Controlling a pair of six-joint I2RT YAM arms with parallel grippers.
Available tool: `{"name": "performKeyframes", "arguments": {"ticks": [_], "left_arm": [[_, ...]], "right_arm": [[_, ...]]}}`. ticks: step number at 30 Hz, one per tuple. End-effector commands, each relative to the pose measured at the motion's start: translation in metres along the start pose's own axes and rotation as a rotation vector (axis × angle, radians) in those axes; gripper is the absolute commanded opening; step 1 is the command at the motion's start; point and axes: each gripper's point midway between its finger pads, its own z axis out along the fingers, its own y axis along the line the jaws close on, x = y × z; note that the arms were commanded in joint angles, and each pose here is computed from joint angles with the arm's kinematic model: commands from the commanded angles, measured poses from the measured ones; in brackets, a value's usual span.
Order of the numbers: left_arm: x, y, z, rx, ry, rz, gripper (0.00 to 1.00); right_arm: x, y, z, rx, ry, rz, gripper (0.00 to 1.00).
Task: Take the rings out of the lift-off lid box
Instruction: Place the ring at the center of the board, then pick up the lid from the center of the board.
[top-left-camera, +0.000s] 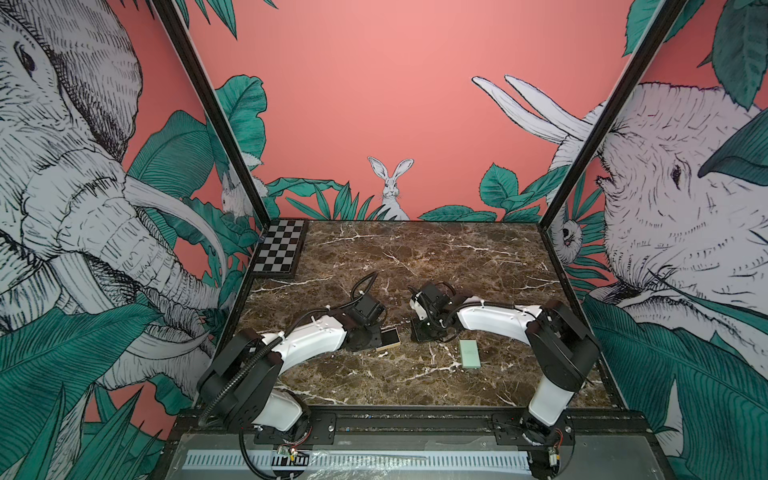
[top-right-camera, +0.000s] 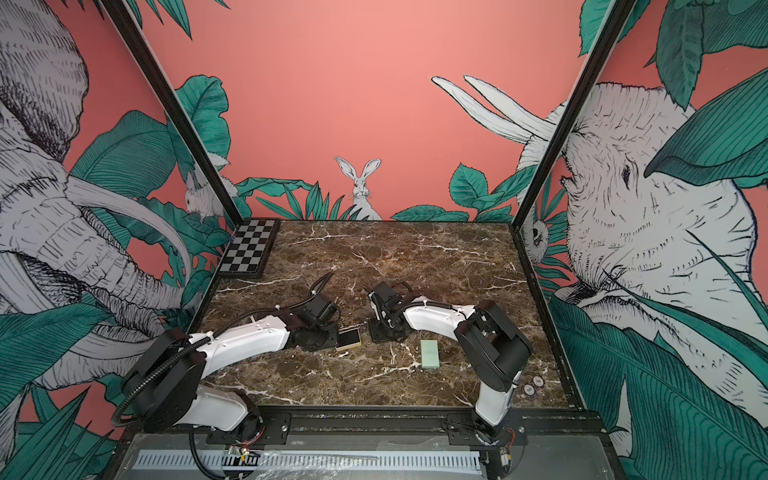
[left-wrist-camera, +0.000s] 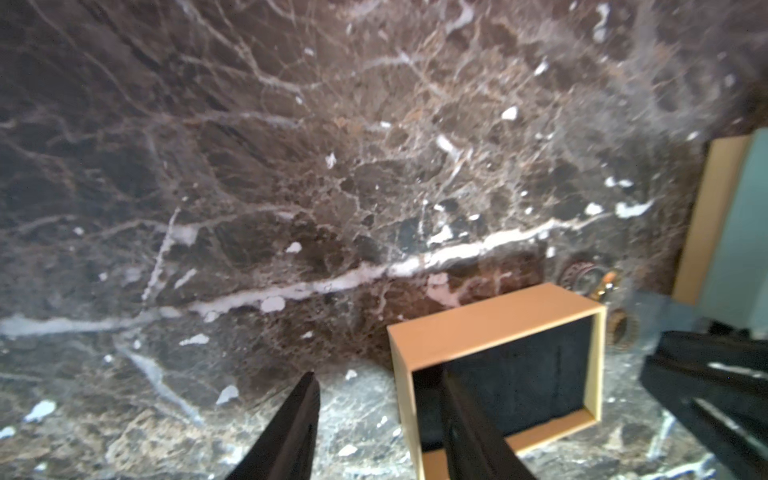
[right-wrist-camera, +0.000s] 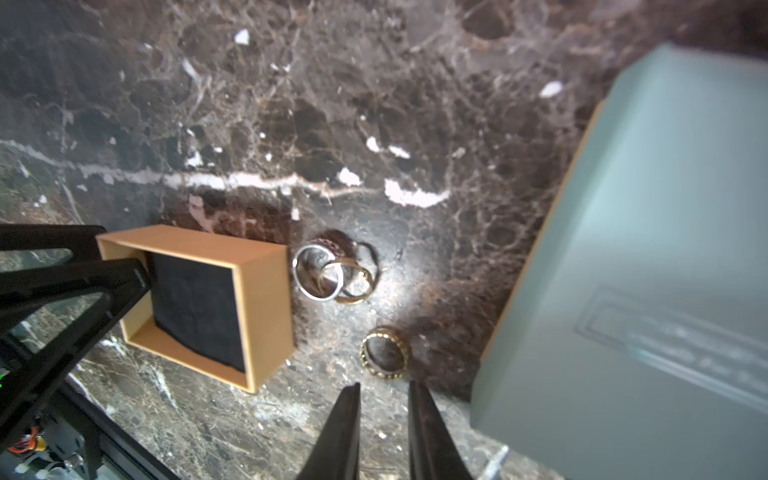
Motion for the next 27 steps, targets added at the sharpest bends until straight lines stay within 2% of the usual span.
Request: {"name": "performKeyframes", "arguments": {"ticks": [1, 3, 6, 9, 11, 13, 16, 20, 22, 23, 27], "left_arm": [[0.002, 0.004, -0.005, -0.035, 0.019, 0.033, 0.52], [0.001, 0.005, -0.008, -0.04, 0.014, 0.036, 0.54], [-0.003, 0.003, -0.012, -0.03, -0.004, 0.039, 0.61], [-0.011, -0.004, -0.02, -0.002, -0.04, 0.048, 0.67], [-0.017, -0.01, -0.026, 0.029, -0.069, 0.056, 0.72], [-0.018, -0.013, -0.03, 0.048, -0.079, 0.063, 0.73], [-0.016, -0.017, -0.032, 0.086, -0.078, 0.064, 0.75], [-0.013, -0.017, -0.034, 0.128, -0.105, 0.083, 0.87], [-0.013, -0.014, -0.036, 0.121, -0.122, 0.113, 0.99], [-0.014, -0.013, -0.038, 0.118, -0.13, 0.132, 0.99], [-0.019, -0.006, -0.047, 0.107, -0.196, 0.179, 0.99]], "right_arm": [[-0.004, -0.001, -0.016, 0.03, -0.03, -0.031, 0.27], [-0.008, -0.002, -0.025, 0.044, -0.06, -0.035, 0.27], [-0.015, 0.007, -0.032, 0.01, -0.093, -0.045, 0.27], [-0.016, 0.004, -0.037, 0.038, -0.092, -0.062, 0.29], [-0.015, 0.004, -0.04, 0.035, -0.1, -0.069, 0.38], [-0.013, 0.0, -0.044, 0.051, -0.107, -0.075, 0.5], [-0.006, -0.027, -0.064, 0.201, -0.135, -0.08, 0.64], [0.01, -0.063, -0.092, 0.395, -0.13, -0.064, 0.84], [0.02, -0.075, -0.102, 0.448, -0.119, -0.045, 0.93], [0.026, -0.079, -0.105, 0.462, -0.114, -0.036, 0.99], [0.04, -0.101, -0.117, 0.529, -0.131, 0.03, 0.99]]}}
